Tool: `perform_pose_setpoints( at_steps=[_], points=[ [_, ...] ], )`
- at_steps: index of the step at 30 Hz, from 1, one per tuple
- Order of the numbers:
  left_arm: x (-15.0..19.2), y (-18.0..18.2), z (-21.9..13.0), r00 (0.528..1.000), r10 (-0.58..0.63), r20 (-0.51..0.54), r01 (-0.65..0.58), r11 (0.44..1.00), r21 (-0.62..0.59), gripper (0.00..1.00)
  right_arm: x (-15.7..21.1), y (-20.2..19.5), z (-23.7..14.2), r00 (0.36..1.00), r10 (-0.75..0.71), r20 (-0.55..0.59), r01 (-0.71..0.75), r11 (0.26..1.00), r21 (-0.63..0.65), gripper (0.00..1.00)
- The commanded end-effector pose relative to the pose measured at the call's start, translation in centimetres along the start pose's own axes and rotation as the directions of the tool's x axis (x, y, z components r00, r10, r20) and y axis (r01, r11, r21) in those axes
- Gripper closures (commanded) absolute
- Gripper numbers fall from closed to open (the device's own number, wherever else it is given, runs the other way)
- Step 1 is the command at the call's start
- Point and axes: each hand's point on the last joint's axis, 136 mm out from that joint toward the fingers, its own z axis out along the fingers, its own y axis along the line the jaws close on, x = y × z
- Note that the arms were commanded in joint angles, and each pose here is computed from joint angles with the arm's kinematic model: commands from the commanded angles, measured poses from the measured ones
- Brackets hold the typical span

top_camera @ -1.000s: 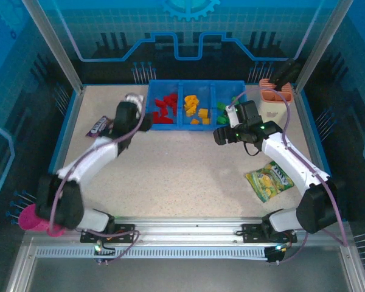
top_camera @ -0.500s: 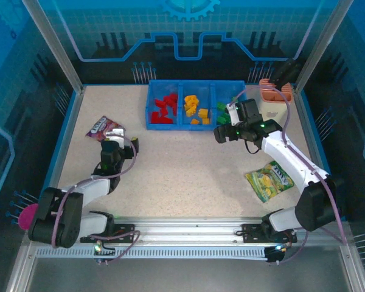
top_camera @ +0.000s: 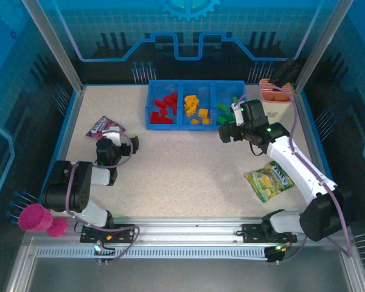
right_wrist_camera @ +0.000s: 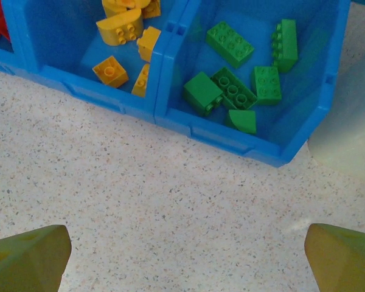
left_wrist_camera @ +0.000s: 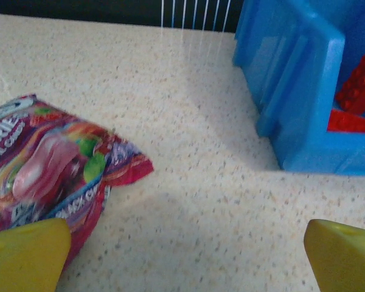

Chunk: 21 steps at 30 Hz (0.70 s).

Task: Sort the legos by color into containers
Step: Reset both arms

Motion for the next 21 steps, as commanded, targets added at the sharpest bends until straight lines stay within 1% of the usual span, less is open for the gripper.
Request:
perform_pose_setpoints(
  at_steps=[1,4,5,6,8,10,12,14,18,21],
  points=[
    [-0.3,-0.5,0.2,1.000,0.005,-0.002,-0.005,1.000,0.014,0.01,-0.3,-1.5,-0.8,0.996,-0.034,0.081,0.030,0.999,0.044,0.00],
    [-0.4,-0.5,0.2,1.000,0.006,0.000,-0.006,1.000,0.014,0.01,0.4,-2.4,-0.5,0.981,-0.050,0.187,0.036,0.996,0.078,0.00],
    [-0.4,-0.6,0.2,1.000,0.006,0.000,-0.006,1.000,0.015,0.01,1.2,-3.2,-0.4,0.975,-0.068,0.213,0.042,0.991,0.124,0.00],
    [-0.4,-0.6,0.2,1.000,0.007,-0.001,-0.007,1.000,0.014,0.01,1.4,-4.6,-0.5,0.962,-0.080,0.261,0.027,0.979,0.201,0.00],
    [-0.4,-0.6,0.2,1.000,0.008,0.001,-0.008,1.000,0.014,0.01,1.8,-5.9,-0.7,0.924,-0.100,0.370,0.005,0.969,0.249,0.00],
    [-0.3,-0.6,0.2,1.000,0.008,-0.003,-0.008,1.000,0.012,0.01,1.9,-6.5,-0.9,0.865,-0.085,0.495,-0.035,0.973,0.227,0.00],
    [-0.3,-0.6,0.2,1.000,0.010,-0.003,-0.010,1.000,0.013,0.01,2.4,-6.7,-0.9,0.819,-0.045,0.572,-0.074,0.980,0.184,0.00],
    [-0.4,-0.6,0.3,1.000,0.010,0.000,-0.010,1.000,0.012,0.01,3.1,-6.5,-0.1,0.811,-0.031,0.584,-0.077,0.984,0.160,0.00],
    [-0.3,-0.6,0.3,1.000,0.012,-0.002,-0.012,1.000,0.012,0.01,4.6,-6.7,2.4,0.841,-0.034,0.539,-0.067,0.984,0.166,0.00],
    [-0.4,-0.6,0.3,1.000,0.012,-0.001,-0.012,1.000,0.010,0.01,5.0,-6.8,3.7,0.843,-0.038,0.537,-0.062,0.984,0.167,0.00]
  ],
)
